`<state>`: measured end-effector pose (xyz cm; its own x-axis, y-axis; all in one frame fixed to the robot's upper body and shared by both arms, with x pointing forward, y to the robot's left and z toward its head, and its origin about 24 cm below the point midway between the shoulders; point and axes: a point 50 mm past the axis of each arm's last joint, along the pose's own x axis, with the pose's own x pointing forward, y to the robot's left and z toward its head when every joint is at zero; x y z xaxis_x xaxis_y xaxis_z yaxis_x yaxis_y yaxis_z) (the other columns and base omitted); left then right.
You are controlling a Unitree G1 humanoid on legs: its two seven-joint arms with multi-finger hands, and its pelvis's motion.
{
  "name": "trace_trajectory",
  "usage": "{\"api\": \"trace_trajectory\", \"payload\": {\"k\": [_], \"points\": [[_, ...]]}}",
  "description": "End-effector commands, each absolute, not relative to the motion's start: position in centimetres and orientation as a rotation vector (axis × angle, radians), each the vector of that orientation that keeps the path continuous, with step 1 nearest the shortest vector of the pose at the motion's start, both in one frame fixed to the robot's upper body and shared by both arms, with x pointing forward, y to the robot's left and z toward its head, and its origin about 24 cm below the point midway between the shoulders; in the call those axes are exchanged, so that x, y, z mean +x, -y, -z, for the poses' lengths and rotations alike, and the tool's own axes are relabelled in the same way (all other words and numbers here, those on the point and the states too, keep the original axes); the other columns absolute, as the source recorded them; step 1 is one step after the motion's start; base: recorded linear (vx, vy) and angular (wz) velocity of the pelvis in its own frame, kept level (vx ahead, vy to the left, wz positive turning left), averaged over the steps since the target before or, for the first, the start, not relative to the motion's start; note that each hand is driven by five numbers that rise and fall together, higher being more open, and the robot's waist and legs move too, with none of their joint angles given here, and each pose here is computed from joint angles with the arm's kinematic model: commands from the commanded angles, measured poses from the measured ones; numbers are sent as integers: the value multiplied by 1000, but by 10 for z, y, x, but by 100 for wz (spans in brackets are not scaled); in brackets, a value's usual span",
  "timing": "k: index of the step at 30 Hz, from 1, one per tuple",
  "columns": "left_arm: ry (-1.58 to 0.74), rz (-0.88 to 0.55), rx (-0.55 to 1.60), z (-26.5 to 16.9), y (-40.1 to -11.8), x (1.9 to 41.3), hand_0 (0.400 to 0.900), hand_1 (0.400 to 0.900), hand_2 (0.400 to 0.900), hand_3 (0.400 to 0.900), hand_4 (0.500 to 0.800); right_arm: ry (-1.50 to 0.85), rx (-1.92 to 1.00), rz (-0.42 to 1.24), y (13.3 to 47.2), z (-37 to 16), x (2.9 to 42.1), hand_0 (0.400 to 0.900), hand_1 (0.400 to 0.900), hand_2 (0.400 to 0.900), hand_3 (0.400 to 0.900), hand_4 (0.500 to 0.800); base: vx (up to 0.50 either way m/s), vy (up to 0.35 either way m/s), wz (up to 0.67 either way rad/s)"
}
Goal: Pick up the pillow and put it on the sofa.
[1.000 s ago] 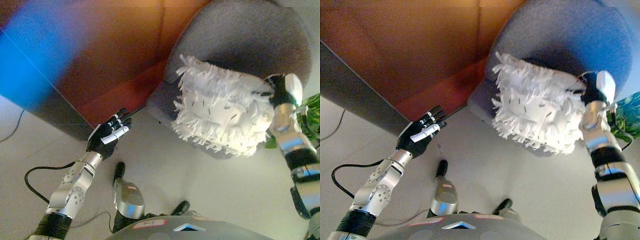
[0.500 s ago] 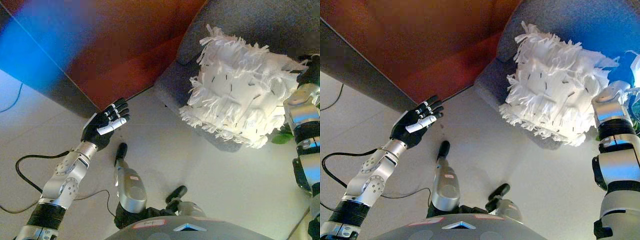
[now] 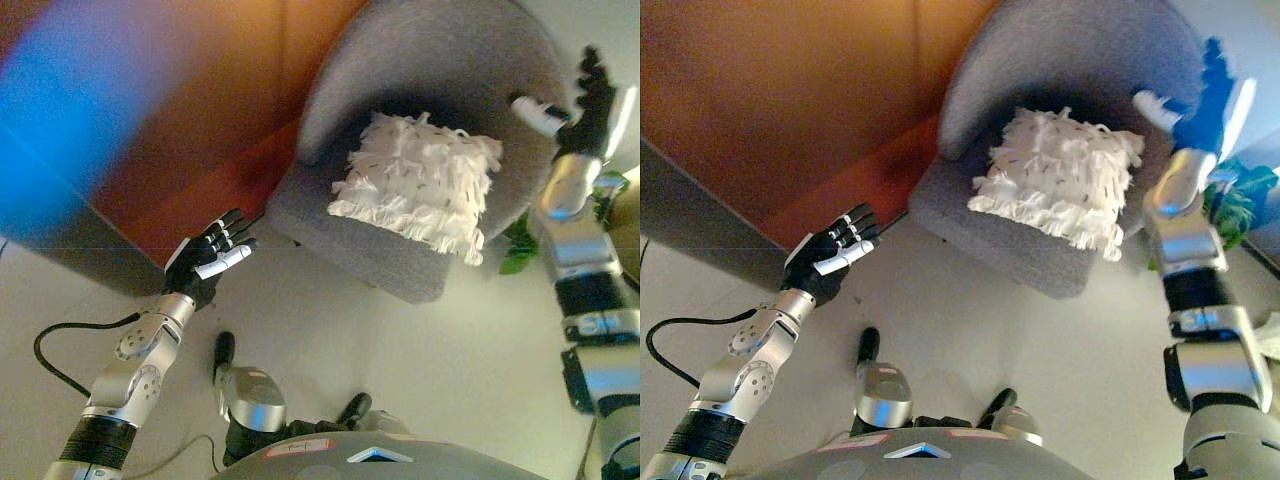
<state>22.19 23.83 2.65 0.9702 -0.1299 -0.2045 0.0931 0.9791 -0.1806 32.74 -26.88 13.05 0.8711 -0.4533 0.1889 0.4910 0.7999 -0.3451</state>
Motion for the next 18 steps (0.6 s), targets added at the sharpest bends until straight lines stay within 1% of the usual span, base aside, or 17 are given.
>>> {"api": "trace_trajectory", "payload": {"k": [1, 5, 7, 10, 14, 18], "points": [[-23, 193, -146, -52, -217, 238, 900, 900, 900, 900, 800, 251, -410, 462, 279, -153, 311, 900, 900, 900, 900, 800, -126, 71, -22], [-25, 182, -132, -45, -213, 238, 900, 900, 900, 900, 800, 188, -335, 384, 275, -120, 278, 900, 900, 900, 900, 800, -120, 62, -18], [-34, 177, -126, -42, -213, 238, 900, 900, 900, 900, 800, 156, -320, 368, 272, -110, 270, 900, 900, 900, 900, 800, -103, 60, -19], [-56, 130, -118, -33, -220, 236, 900, 900, 900, 900, 800, 25, -260, 329, 261, -73, 246, 900, 900, 900, 900, 800, -120, 81, -25], [-115, 61, -149, -17, -229, 221, 900, 900, 900, 900, 800, -191, -227, 282, 252, -26, 215, 900, 900, 900, 900, 800, -94, 73, -23], [-175, 3, -178, -2, -235, 205, 900, 900, 900, 900, 800, -329, -174, 235, 249, 2, 190, 900, 900, 900, 900, 800, -77, 40, -17]]}}
